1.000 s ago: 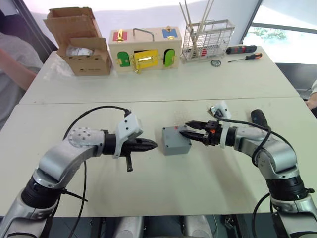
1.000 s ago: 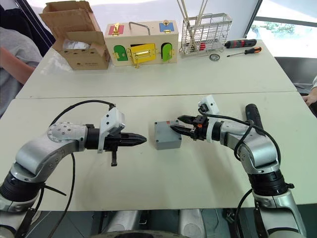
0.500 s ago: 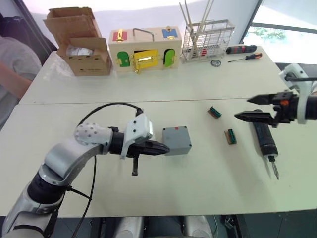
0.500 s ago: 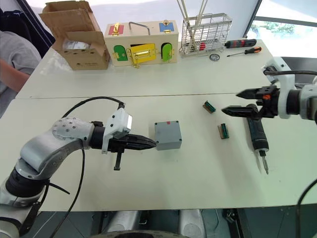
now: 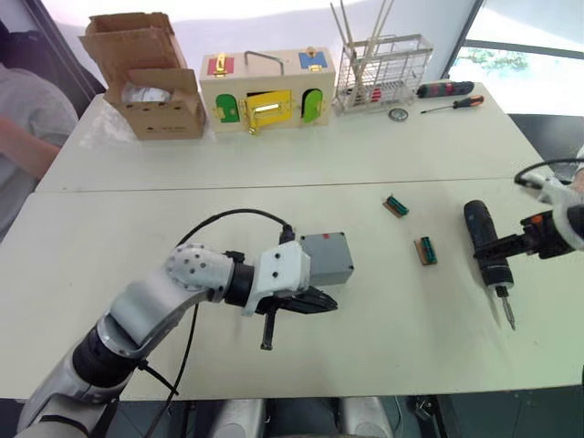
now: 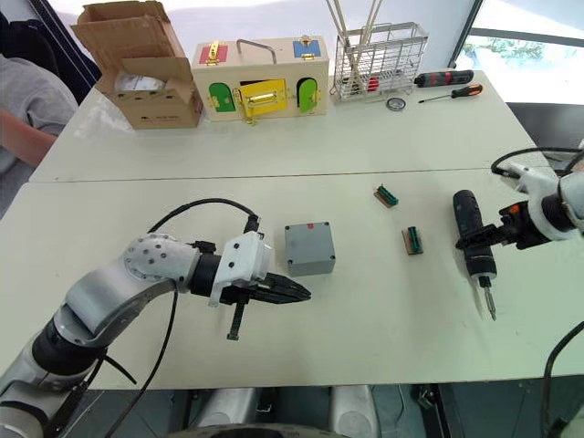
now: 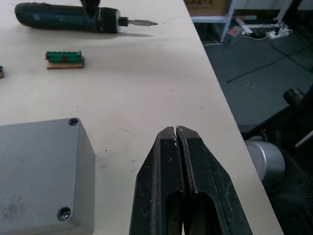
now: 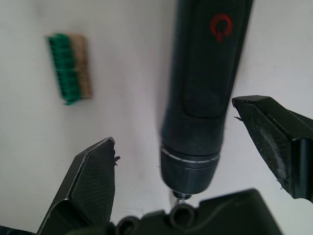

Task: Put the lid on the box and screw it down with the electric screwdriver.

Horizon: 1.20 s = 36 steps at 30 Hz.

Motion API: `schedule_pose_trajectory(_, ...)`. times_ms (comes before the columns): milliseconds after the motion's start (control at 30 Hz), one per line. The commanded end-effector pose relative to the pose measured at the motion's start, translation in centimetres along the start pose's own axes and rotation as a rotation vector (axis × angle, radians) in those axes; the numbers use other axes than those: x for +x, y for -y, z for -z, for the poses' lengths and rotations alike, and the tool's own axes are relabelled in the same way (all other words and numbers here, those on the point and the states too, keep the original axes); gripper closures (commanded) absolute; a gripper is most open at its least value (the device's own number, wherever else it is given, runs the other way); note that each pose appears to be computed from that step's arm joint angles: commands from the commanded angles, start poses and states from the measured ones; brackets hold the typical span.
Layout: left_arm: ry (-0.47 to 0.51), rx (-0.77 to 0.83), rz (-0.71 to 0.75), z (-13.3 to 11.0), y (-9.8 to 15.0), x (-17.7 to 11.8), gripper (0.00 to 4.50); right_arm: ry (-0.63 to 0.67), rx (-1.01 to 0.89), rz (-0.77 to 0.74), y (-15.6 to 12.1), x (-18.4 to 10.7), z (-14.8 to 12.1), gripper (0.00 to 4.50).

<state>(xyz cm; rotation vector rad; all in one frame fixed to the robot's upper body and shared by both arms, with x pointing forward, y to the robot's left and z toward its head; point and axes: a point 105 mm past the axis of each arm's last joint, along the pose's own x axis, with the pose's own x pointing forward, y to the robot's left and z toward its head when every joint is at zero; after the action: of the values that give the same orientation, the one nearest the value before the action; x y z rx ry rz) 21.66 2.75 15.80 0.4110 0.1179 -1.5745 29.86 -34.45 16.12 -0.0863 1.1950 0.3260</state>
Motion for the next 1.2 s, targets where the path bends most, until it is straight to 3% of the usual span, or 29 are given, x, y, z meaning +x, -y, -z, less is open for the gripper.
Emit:
schedule_pose_trajectory(33, 0.022, 0.036, -0.017, -1.0, 0.5, 0.0, 4.50, -0.011, -0.002, 0.039, 1.2, -0.8, -0.2, 0.04)
schedule_pose_trajectory(300, 0.013, 0.007, -0.059, -0.7, 0.7, 0.0, 4.50, -0.163, 0.036, 0.004, 1.6, 1.9, 1.6, 0.04)
schedule_pose_trajectory(533, 0.012, -0.001, -0.071, -0.6, 0.7, 0.1, 4.50, -0.257, 0.023, -0.006, 1.6, 3.5, 2.8, 2.01)
schedule_pose_trajectory(633, 0.009, -0.004, -0.078, -0.5, 0.7, 0.1, 4.50, -0.268, 0.011, -0.006, 1.6, 3.7, 2.9, 2.64)
schedule_pose_trajectory(733, 0.004, -0.010, -0.094, -0.2, 0.4, -0.1, 4.50, -0.238, 0.026, -0.006, 1.7, 3.8, 2.8, 2.67)
schedule_pose_trajectory(833, 0.011, -0.030, -0.137, -0.2, -0.6, -1.0, 4.50, -0.012, 0.061, 0.019, 1.7, 2.7, -0.7, 2.67)
schedule_pose_trajectory(900, 0.030, -0.057, -0.185, -0.2, -1.8, -2.2, 4.50, 0.216, 0.061, 0.022, 1.2, 0.3, -4.6, 2.67)
schedule_pose_trajectory(1000, 0.034, -0.085, -0.267, 0.0, -4.1, -4.0, 4.50, 0.477, -0.023, 0.074, 0.4, -3.7, -8.3, 2.67)
schedule_pose_trajectory(1100, 0.055, -0.125, -0.326, 0.2, -5.8, -5.2, 4.50, 0.709, -0.135, 0.077, -2.5, -5.9, -9.8, 2.67)
schedule_pose_trajectory(1200, 0.069, -0.147, -0.334, 0.3, -6.5, -5.3, 4.50, 1.053, -0.231, 0.022, -6.9, -7.6, -10.9, 2.67)
